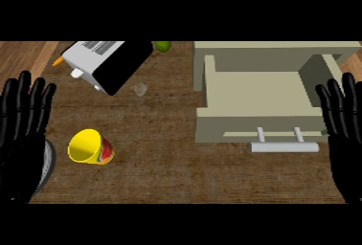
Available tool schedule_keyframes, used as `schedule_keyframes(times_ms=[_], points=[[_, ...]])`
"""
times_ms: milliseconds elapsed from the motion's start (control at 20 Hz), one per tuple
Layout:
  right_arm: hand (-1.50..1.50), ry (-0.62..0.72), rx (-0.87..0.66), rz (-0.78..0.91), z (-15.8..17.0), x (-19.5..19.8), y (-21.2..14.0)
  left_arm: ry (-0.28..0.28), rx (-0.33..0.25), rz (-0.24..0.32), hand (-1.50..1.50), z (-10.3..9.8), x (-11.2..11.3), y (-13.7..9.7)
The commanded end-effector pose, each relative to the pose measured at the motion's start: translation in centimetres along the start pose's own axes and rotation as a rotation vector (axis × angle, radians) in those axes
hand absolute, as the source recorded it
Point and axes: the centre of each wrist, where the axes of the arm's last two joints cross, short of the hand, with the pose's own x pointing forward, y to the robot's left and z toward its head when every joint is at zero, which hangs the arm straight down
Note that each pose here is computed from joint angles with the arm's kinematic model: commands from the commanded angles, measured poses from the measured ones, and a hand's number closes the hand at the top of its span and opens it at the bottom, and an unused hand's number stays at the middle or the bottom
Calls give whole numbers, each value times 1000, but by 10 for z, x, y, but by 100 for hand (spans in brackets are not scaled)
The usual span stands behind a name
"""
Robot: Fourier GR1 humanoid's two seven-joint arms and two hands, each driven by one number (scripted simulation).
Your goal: Pick up the cup, place it into the drawer and close the drawer
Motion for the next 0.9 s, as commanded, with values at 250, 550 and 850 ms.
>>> schedule_keyframes(times_ms=[250,550,850], points=[[-150,24,-78,41,-4,-6,-7,9,-257,160,-150,18,4,23],[-150,108,49,125,-7,-7,-8,193,-143,357,-150,38,-16,43],[-150,96,28,128,2,-7,-16,252,-107,345,-150,62,-51,53]])
